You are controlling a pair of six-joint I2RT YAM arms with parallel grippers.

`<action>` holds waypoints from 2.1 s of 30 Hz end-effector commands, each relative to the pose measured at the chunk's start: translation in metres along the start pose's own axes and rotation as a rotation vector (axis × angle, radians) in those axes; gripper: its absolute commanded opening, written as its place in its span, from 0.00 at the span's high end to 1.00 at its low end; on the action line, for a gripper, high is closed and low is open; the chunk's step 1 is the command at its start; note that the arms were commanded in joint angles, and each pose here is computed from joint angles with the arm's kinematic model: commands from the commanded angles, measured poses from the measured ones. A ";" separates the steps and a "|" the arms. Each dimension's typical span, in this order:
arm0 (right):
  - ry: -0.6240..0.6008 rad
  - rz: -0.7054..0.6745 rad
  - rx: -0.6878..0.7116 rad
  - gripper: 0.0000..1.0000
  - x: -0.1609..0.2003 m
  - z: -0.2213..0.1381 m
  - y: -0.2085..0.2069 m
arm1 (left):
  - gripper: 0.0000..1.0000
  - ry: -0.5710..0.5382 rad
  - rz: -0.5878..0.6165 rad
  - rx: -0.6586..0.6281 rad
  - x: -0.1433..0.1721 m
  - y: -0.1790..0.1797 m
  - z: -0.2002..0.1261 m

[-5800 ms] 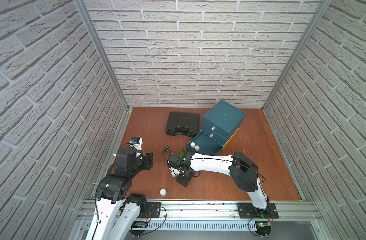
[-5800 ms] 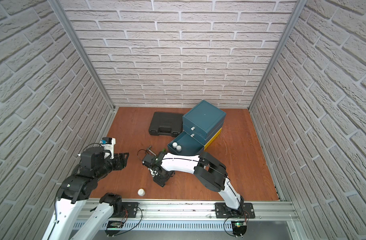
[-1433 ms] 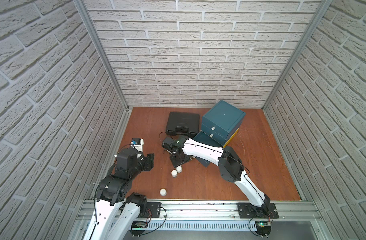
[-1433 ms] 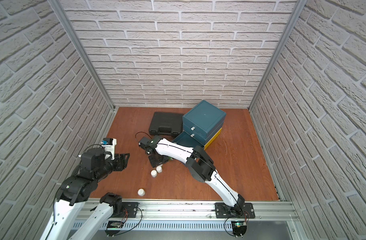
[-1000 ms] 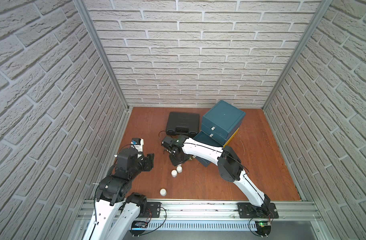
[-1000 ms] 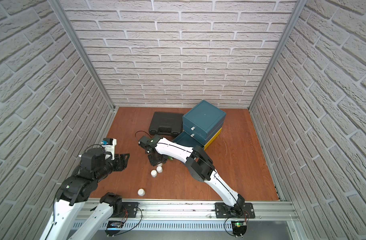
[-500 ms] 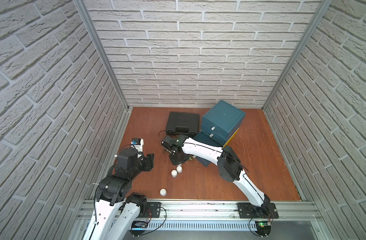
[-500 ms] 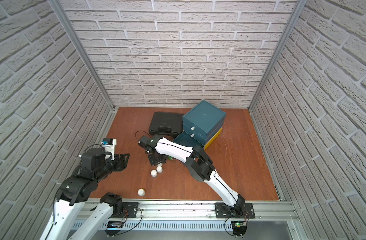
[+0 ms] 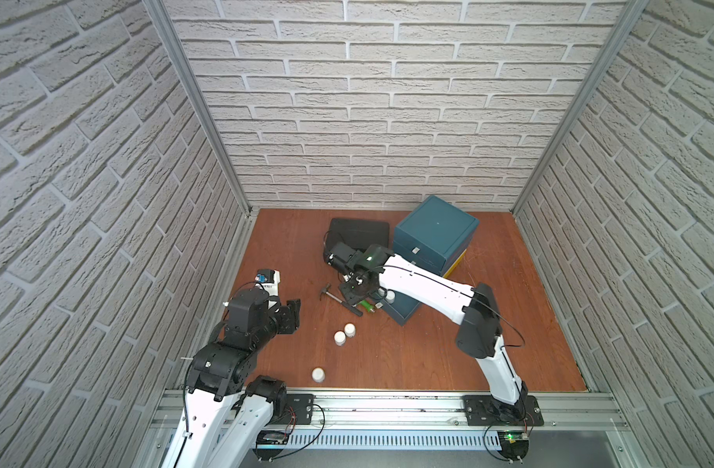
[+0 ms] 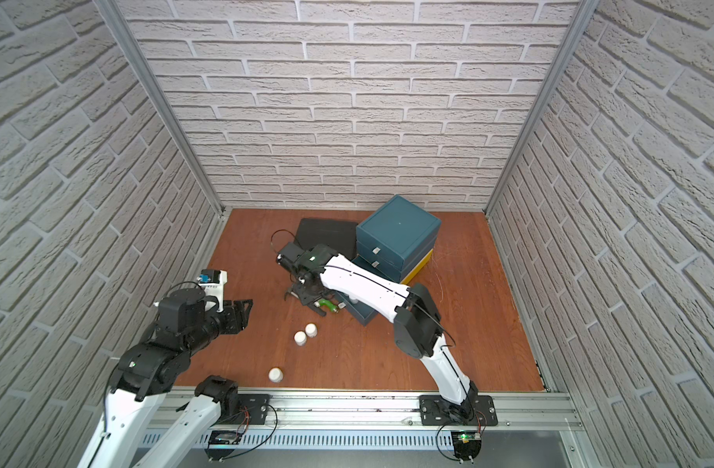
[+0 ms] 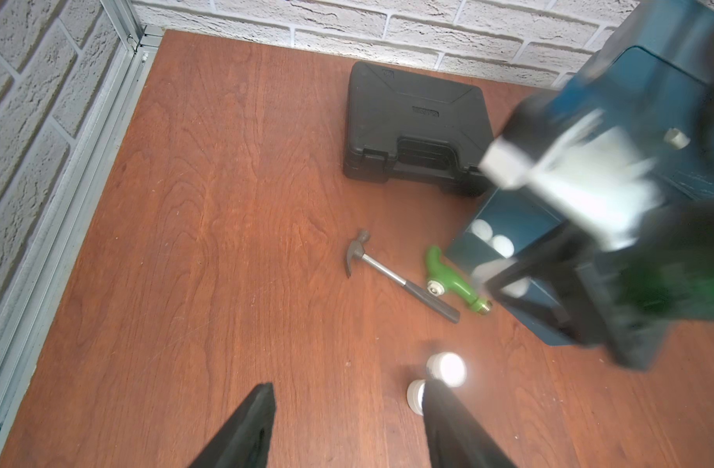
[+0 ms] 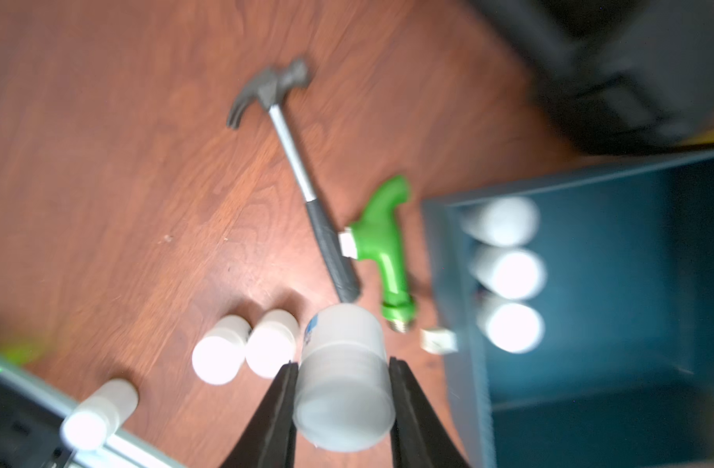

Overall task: Put the paint cans in the drawer according to color
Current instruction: Pick up the paint can at the center of the board, then place the paint can in the drawer.

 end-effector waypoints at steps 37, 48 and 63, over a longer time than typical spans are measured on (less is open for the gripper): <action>0.167 -0.127 0.028 0.95 0.046 0.096 -0.092 | 0.37 -0.003 0.009 -0.001 0.001 -0.001 0.001; 0.168 -0.098 -0.014 0.84 0.045 0.094 -0.087 | 0.37 0.001 0.010 0.000 0.001 -0.001 0.002; 0.024 -0.044 0.038 0.46 0.031 0.031 -0.098 | 0.37 -0.002 0.010 0.002 0.001 -0.002 0.002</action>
Point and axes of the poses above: each gripper's point midway between its finger pads, its own z axis out along the fingers, its own y axis along the line the jaws close on, x = y × z, the point moved 7 cm from there along -z, back along the fingers, and after that the axes turned 4 degrees about -z, right-handed, at the moved point
